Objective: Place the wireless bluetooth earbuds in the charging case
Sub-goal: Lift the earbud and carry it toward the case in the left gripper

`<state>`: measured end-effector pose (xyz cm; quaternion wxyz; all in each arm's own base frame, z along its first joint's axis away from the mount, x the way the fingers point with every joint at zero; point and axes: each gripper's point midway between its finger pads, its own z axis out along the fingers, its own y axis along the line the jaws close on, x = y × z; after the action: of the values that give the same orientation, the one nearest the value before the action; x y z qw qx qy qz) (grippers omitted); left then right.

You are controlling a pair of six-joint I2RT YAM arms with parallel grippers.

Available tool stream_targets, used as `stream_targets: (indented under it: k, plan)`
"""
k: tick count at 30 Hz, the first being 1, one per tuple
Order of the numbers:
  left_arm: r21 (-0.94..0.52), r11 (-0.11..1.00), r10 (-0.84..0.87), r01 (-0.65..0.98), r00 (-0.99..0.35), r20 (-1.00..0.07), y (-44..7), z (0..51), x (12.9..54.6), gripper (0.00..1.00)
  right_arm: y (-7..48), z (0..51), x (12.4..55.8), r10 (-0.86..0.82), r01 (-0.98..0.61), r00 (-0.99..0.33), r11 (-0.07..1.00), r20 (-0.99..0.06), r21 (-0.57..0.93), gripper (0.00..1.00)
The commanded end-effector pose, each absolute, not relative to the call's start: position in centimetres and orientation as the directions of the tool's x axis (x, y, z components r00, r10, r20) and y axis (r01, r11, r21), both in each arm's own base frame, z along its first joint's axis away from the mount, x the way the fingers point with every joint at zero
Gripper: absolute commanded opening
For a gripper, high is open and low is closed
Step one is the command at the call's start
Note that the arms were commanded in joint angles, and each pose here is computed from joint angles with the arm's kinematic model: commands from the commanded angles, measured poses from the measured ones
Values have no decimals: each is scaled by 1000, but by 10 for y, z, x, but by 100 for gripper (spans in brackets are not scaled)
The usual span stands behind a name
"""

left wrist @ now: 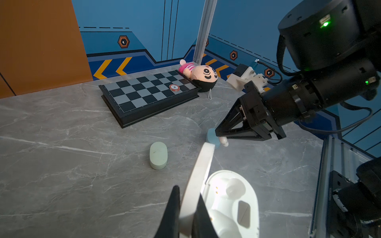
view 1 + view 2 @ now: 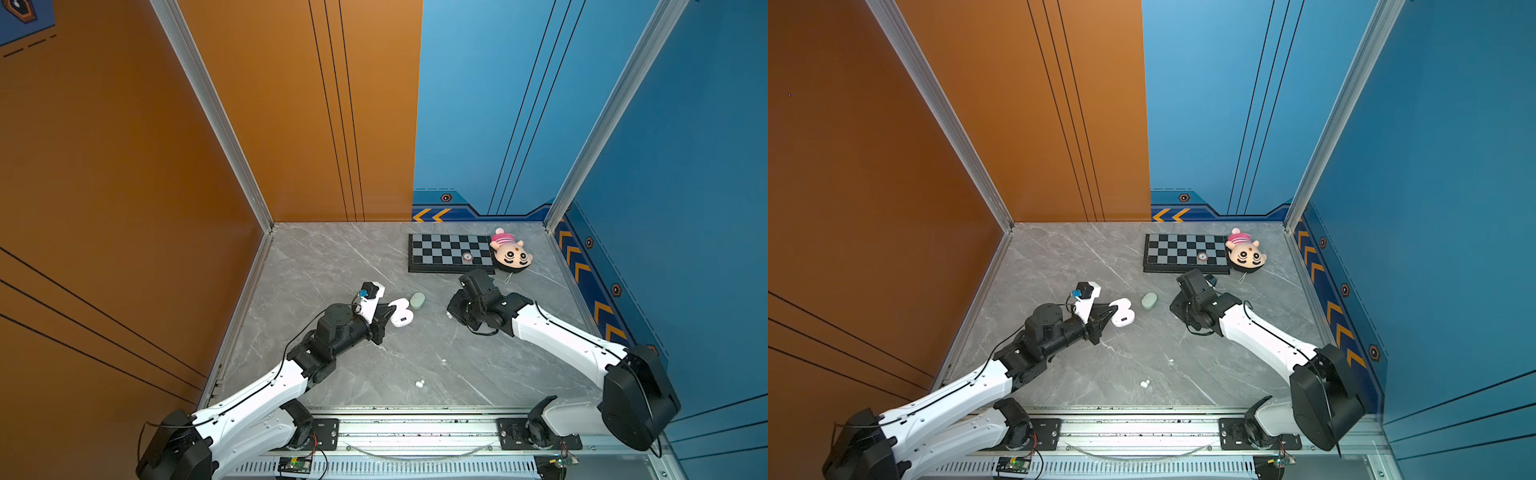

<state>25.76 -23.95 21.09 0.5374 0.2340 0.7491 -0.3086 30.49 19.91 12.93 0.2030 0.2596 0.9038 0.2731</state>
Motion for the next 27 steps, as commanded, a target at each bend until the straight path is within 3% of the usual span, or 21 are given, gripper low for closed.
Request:
stream_targets:
  k: [1,5,18,27]
  plan:
    - [-218,667,-40,713,-257,-965,-247,241,263,0,220,166,312,460,125,-841,677,-285,726,9]
    - [-213,656,-28,724,-258,-966,-249,240,266,0,227,199,308,390,-16,-864,610,-318,792,9]
    - [-200,632,-27,749,-237,-971,-250,253,273,0,279,313,269,269,-340,-878,230,-395,912,10]
    - [-198,602,-40,774,-218,-975,-256,268,272,0,317,328,248,189,-407,-885,132,-426,904,10]
